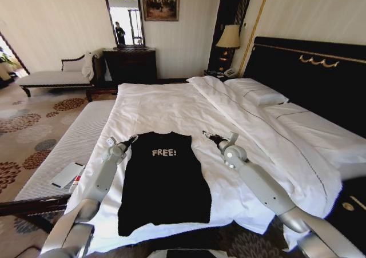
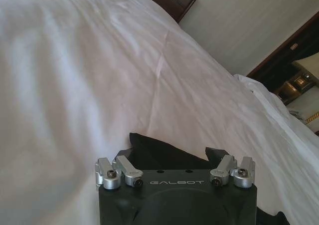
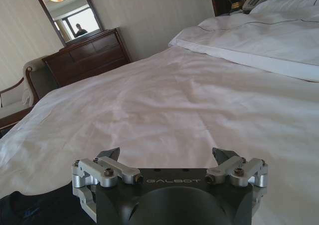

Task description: Fold the clothes on the bed.

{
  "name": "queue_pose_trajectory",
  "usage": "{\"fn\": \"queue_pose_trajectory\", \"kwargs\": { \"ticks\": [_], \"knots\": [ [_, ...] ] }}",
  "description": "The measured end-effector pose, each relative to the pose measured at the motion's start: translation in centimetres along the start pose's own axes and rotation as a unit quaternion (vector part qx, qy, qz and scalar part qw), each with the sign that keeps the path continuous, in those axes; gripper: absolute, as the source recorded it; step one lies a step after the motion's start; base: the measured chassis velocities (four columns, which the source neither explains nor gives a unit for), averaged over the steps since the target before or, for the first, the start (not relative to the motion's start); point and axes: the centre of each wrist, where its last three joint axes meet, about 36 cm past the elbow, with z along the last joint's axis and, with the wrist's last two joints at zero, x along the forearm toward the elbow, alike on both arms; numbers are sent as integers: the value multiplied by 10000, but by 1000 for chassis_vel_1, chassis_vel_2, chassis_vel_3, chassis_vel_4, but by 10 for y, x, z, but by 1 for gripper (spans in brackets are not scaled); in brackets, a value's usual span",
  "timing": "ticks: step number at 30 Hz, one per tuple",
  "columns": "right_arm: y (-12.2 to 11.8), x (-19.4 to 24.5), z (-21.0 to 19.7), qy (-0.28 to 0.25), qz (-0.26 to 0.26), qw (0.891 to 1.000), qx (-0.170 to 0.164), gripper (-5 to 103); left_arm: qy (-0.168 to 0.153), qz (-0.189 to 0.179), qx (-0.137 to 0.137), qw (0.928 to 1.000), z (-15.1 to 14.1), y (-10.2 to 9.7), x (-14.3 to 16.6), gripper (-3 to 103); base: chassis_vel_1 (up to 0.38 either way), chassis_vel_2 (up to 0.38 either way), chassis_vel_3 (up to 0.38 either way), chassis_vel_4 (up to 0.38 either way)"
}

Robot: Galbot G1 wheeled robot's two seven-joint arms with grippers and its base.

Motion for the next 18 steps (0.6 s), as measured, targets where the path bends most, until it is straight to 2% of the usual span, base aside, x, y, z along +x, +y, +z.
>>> {"fn": "queue_pose_trajectory", "kwargs": {
  "ticks": [2, 3, 4, 6, 7, 10, 13, 15, 16, 18],
  "knots": [
    [0, -1, -1, 1, 1, 10000, 7, 100, -1, -3, -3, 10000, 0, 0, 0, 81, 0, 0, 0, 0],
    [1, -5, -1, 13, 11, 10000, 15, 100, 0, -14, -5, 10000, -1, 0, -1, 70, 0, 0, 0, 0],
    [2, -7, -1, 21, 20, 10000, 18, 100, 3, -24, -5, 10000, -1, 1, -2, 70, 0, 0, 0, 0],
    [4, -12, -1, 40, 31, 10000, 21, 100, 16, -50, -11, 10000, -1, 2, -2, 59, 0, 0, 0, 0],
    [4, -12, -1, 40, 31, 10000, 21, 100, 16, -50, -11, 10000, -1, 2, -2, 59, 0, 0, 0, 0],
    [7, -18, 1, 70, 24, 10000, 30, 100, 11, -99, -35, 9999, -3, 7, -1, 43, 0, 0, 0, 0],
    [8, -24, 1, 88, 46, 9999, 44, 100, 17, -135, -56, 9999, -3, 12, 1, 37, 0, 0, 0, 0],
    [8, -35, 3, 132, 114, 9998, 60, 100, 17, -176, -89, 9998, -2, 17, 2, 26, 0, 0, 0, 0],
    [8, -35, 3, 132, 114, 9998, 60, 100, 17, -176, -89, 9998, -2, 17, 2, 26, 0, 0, 0, 0],
    [7, -52, 2, 258, 209, 9994, 1, 100, 15, -199, -103, 9997, -1, 19, 3, 16, 0, 0, 0, 0]
  ]
}}
